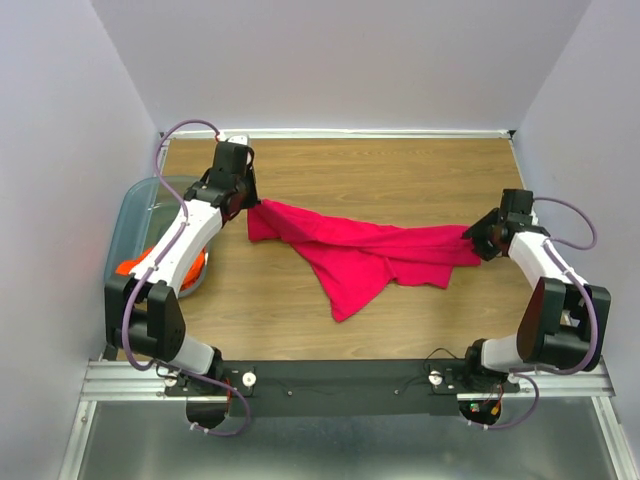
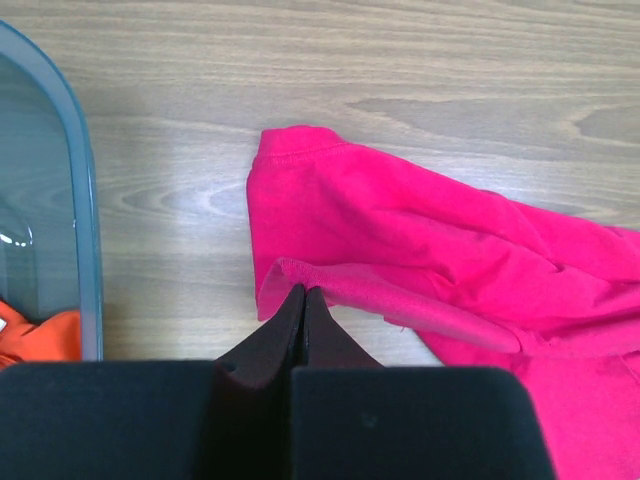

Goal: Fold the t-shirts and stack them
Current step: Flatten the tshirt out

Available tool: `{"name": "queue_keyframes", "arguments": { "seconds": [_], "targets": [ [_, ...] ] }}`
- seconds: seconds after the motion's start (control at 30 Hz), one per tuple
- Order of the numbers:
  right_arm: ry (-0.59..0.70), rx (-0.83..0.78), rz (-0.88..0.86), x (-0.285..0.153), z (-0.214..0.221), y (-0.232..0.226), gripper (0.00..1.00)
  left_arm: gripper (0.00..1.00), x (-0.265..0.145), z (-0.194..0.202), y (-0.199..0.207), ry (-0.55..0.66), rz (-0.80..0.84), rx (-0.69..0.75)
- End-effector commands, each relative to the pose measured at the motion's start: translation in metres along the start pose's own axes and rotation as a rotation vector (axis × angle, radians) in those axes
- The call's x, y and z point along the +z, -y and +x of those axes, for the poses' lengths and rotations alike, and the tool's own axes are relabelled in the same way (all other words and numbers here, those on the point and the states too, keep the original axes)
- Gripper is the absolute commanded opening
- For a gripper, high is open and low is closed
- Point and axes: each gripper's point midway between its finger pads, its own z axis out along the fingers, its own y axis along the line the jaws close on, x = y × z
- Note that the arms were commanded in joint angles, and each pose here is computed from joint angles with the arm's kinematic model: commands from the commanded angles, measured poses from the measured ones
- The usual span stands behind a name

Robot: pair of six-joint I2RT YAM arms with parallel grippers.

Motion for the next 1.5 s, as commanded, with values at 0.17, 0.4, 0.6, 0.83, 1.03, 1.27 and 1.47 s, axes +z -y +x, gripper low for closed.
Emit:
{"name": "queue_keyframes", "arguments": {
  "seconds": [0.17, 0.4, 0.6, 0.83, 1.03, 1.27, 1.47],
  "targets": [
    [0.051, 0.093, -0.102, 0.011, -0.006, -0.012, 0.52, 0.00, -0.012, -0.001, -0.003, 0.021, 0.011, 0.001],
    [0.063, 0.109, -0.111, 0.016, -0.010, -0.015, 0.50, 0.00, -0.013, 0.003, -0.004, 0.017, 0.009, 0.000],
    [0.052, 0.116, -0.087, 0.021, -0.004, -0.008, 0.50, 0.00, -0.012, 0.004, -0.004, 0.014, 0.009, -0.002],
    [0.041, 0.126, -0.057, 0.028, 0.007, 0.006, 0.50, 0.00, -0.013, 0.005, -0.006, 0.012, 0.001, -0.002],
    [0.062, 0.134, -0.073, 0.033, 0.005, 0.007, 0.50, 0.00, -0.012, 0.007, -0.006, 0.005, 0.000, 0.002],
    [0.112, 0.145, -0.140, 0.016, -0.012, -0.011, 0.50, 0.00, -0.017, 0.003, -0.010, 0.018, -0.017, 0.004],
    [0.102, 0.138, -0.131, 0.021, -0.014, -0.011, 0.50, 0.00, -0.015, 0.006, -0.010, 0.009, -0.018, 0.007]
  ]
}}
